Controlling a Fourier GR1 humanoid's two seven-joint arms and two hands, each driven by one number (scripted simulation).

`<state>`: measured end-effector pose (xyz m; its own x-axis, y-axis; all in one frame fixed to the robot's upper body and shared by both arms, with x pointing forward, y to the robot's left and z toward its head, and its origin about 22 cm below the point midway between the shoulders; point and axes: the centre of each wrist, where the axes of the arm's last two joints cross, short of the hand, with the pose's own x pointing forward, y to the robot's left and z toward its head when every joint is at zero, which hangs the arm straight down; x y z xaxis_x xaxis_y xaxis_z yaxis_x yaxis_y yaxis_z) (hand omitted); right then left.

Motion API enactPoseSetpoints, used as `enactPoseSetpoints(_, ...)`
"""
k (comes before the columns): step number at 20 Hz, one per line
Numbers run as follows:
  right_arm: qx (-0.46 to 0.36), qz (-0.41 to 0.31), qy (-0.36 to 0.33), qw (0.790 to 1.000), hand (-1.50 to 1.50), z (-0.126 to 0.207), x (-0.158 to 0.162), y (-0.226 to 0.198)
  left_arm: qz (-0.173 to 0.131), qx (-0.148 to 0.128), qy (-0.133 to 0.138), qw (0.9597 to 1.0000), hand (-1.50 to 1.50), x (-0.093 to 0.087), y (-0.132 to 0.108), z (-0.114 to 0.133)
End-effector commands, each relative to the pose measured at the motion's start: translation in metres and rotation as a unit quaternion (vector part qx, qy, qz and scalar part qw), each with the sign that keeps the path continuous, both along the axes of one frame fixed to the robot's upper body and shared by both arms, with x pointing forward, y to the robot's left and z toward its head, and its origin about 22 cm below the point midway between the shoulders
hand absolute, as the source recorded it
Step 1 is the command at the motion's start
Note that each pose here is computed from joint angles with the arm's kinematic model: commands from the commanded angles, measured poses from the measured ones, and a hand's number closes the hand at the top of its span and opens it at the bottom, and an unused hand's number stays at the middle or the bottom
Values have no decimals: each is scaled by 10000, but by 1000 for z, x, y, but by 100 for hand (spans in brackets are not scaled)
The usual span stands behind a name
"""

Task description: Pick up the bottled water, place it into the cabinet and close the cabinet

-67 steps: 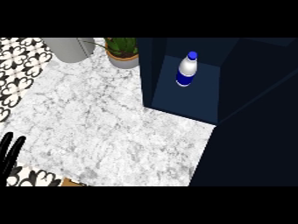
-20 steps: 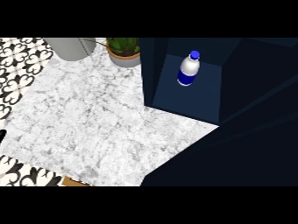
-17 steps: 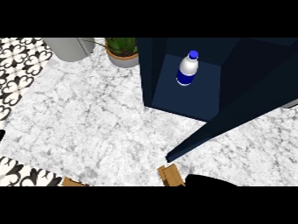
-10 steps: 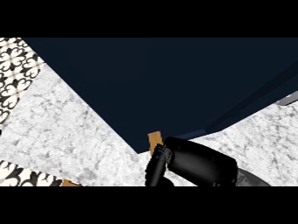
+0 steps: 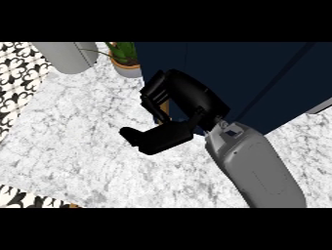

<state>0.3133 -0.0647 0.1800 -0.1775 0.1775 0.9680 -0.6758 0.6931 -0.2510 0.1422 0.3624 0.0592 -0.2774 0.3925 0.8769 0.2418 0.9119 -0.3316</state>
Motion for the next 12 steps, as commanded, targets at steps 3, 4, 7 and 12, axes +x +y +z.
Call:
enactPoseSetpoints(3,256,-1117,-4,9934,150,22,46,19,31,-51,18,10000,-150,-6,3,-4)
enactPoseSetpoints(4,307,-1185,69,9925,150,27,51,21,75,-52,-20,10000,-150,-6,2,-7)
enactPoseSetpoints(7,569,-1499,324,9865,150,23,61,22,34,-101,-18,9999,-150,-7,1,-5)
enactPoseSetpoints(12,990,-1760,502,9781,-150,23,69,21,96,-107,-66,9999,-150,-5,8,-5)
